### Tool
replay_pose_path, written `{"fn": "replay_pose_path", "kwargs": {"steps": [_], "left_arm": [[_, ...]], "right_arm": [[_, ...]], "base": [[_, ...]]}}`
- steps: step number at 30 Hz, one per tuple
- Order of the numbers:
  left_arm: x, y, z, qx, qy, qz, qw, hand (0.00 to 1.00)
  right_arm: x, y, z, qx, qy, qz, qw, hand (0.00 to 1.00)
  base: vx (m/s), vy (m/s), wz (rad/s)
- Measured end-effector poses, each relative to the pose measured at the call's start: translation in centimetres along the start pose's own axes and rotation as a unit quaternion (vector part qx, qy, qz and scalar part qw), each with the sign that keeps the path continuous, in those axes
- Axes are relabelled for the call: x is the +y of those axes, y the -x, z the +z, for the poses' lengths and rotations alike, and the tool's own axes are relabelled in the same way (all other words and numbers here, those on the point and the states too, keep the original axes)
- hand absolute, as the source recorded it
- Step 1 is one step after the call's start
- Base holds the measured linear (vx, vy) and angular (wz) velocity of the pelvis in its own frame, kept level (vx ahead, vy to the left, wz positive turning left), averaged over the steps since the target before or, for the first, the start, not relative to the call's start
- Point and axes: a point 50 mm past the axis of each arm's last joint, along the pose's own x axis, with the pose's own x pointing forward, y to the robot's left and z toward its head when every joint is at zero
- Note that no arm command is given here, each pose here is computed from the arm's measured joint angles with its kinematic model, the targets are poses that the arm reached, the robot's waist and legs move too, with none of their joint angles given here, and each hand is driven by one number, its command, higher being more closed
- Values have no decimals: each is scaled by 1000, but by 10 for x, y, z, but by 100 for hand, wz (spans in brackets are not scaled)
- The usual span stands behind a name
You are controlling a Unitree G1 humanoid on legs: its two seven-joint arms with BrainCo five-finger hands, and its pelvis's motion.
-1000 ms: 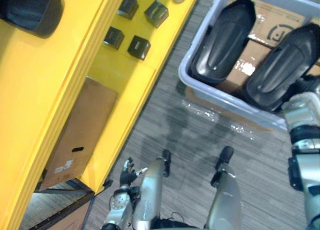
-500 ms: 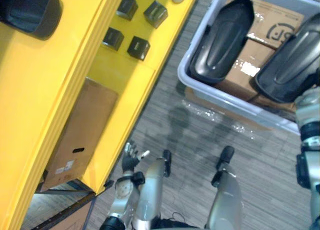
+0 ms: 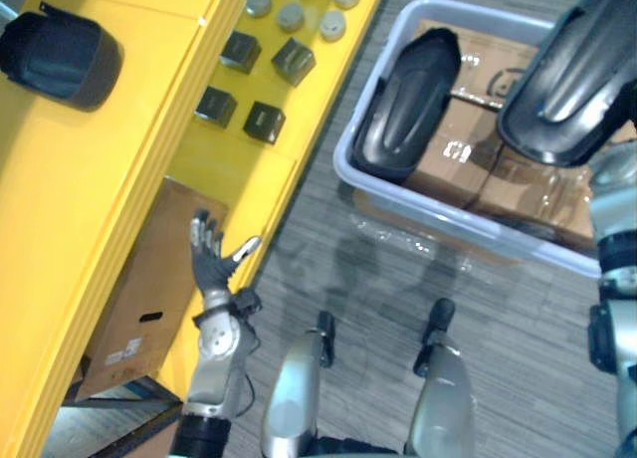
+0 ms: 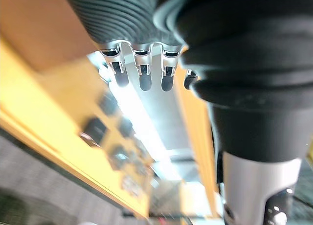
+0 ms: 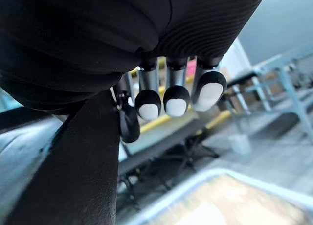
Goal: Walk over and take plastic housings, then place them on the shelf
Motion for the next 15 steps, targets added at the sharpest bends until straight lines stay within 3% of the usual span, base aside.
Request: {"fn": "replay_pose_path", "kwargs": {"steps": [9,15], "left_arm": [[-24,-81,57,-93,-88,-75,989,0],[-46,-104,72,-102,-102,-102,984,0]], "right_arm": [[2,15,63,-135,-73,-10,988,100],[1,29,92,-213,-104,-29,971,100]], "base": [[27,22,-19],[15,29,-14]]}}
